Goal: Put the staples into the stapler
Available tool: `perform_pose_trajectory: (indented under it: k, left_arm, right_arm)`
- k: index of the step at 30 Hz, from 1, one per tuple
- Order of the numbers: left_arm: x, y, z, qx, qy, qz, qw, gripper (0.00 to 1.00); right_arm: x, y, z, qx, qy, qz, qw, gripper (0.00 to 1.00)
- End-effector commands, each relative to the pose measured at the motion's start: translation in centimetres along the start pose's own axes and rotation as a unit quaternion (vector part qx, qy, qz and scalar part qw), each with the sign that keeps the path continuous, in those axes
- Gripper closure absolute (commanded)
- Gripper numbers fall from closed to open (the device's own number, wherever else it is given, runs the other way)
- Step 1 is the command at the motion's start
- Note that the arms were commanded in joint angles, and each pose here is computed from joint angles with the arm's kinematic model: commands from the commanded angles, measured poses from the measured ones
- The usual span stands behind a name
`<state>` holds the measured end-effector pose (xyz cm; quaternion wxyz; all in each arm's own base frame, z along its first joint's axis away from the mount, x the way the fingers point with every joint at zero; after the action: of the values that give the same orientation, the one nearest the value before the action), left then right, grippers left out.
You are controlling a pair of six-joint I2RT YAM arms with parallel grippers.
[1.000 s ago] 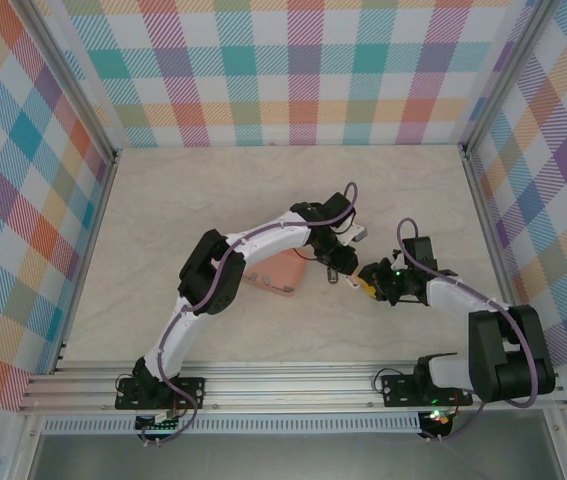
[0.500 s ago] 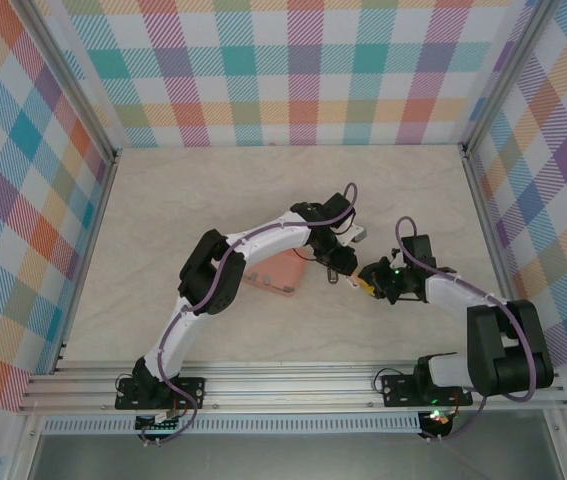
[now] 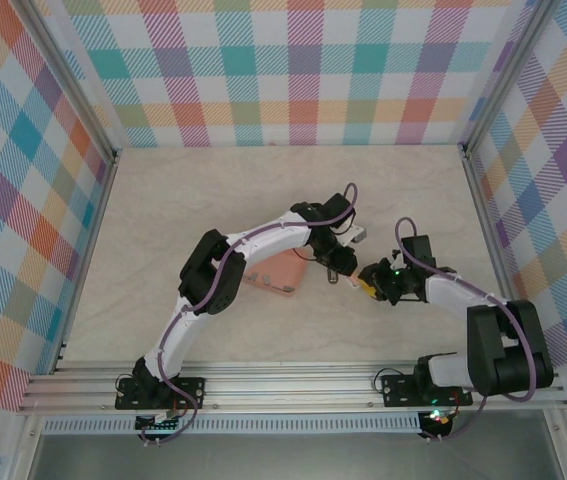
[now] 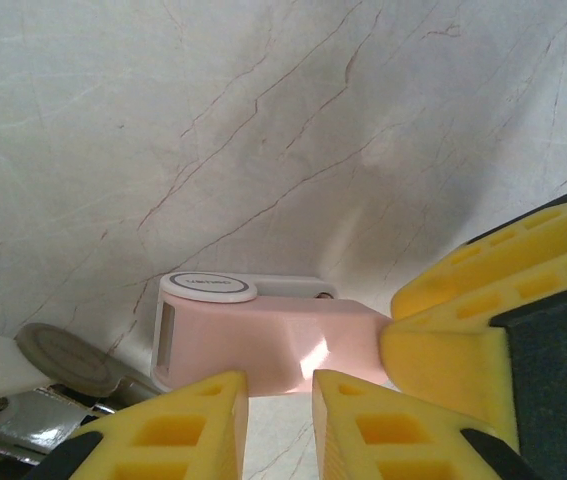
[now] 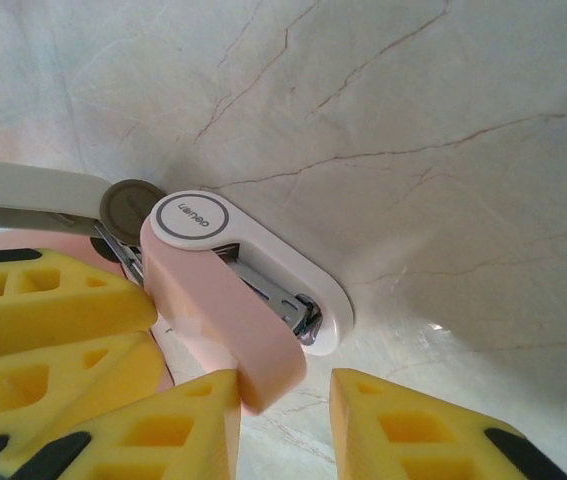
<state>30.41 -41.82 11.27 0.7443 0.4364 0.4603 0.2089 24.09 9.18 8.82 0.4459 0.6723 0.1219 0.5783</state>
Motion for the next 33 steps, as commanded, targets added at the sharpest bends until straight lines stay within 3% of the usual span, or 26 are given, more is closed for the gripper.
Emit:
perform_pose_trajectory:
  k: [1,11,20,26,33]
  left_arm:
    - [-0.9,-0.2,0.0,0.004,-0.012,0.002,1.000,0.75]
    - [-2.1,1.9,1.1,-0.023,-0.020,0.002,1.000,0.71]
    - [-2.3,8.7,3.0,-0.119,0.009,0.013,0.993,0.59]
    - [0.6,12.9,2.7,-0.203,0.075,0.018,0.976,0.51]
    - [4.4,15.4,0.3,-0.281,0.130,0.052,0.949,0.50]
  right_arm:
    - [0.5,1.3,0.4,-0.013,0.010,-0.019,1.000,0.69]
    - [2.2,3.3,0.9,-0.037,0.056,-0.018,0.998,0.65]
    - [4.9,6.4,2.4,-0.010,0.170,-0.084,0.982,0.60]
    - [6.6,6.1,2.5,0.047,0.277,-0.149,0.948,0.54]
    - [7.4,3.3,2.2,0.111,0.365,-0.202,0.902,0.51]
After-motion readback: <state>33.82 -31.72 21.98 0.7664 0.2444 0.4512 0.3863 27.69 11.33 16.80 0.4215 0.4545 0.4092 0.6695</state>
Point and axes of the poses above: each hand's point on the last joint's axis, 136 mm out from that joint toward the fingers, its own y axis back along the fingers, its own x axis along the line the jaws close on, z = x × y, the point moved 6 cm from there along y, back along the fingers, and after that the axes turned 11 degrees about y, right-handed, at the moved point
